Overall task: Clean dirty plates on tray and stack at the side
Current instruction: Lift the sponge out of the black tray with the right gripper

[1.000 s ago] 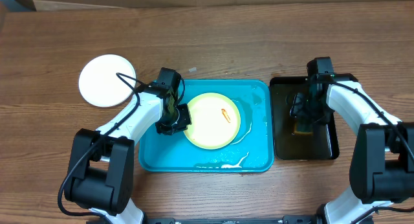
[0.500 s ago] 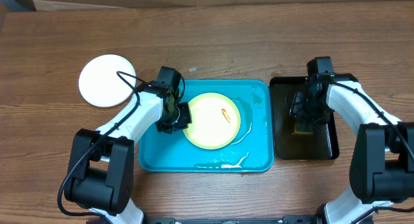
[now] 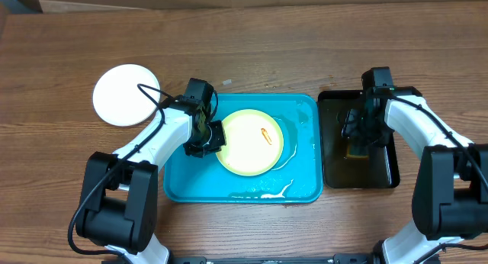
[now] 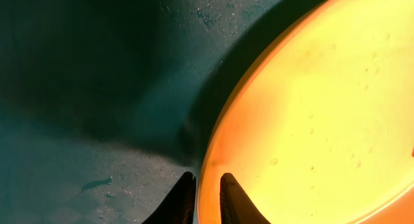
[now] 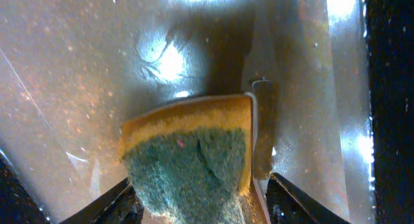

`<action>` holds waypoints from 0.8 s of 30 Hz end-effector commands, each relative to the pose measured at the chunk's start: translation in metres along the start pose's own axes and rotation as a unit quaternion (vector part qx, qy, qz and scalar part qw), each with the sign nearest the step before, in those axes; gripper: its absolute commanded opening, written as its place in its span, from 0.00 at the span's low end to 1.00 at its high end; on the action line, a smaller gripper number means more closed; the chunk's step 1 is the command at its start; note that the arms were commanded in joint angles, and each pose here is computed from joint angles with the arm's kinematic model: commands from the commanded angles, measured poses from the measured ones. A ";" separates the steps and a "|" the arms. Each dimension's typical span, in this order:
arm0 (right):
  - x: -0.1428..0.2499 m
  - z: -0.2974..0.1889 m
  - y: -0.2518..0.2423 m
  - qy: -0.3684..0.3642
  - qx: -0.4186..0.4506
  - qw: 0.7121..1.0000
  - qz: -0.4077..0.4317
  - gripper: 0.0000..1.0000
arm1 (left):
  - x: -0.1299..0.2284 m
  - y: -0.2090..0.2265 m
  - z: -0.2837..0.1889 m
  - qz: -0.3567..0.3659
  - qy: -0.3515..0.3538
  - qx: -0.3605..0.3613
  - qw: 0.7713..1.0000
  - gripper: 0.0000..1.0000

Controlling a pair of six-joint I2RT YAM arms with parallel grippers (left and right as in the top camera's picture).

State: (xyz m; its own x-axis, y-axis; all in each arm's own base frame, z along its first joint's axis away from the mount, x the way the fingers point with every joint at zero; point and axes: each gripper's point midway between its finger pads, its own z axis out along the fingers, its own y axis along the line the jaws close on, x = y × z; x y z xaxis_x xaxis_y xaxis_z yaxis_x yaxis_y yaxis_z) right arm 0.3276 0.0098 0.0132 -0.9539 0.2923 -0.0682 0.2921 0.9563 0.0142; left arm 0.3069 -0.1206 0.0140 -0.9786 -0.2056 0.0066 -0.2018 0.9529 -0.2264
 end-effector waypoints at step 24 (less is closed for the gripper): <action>-0.016 -0.027 0.010 -0.013 -0.010 1.000 0.013 0.04 | -0.007 -0.006 -0.005 0.022 -0.012 0.006 1.000 0.16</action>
State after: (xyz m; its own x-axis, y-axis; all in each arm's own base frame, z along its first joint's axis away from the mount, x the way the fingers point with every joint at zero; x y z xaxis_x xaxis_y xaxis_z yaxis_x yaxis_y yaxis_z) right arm 0.3278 0.0109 0.0263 -0.9541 0.2963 -0.0434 0.2960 0.9551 0.0127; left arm 0.3072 -0.1206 0.0141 -0.9822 -0.1878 0.0014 -0.1832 0.9565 -0.2270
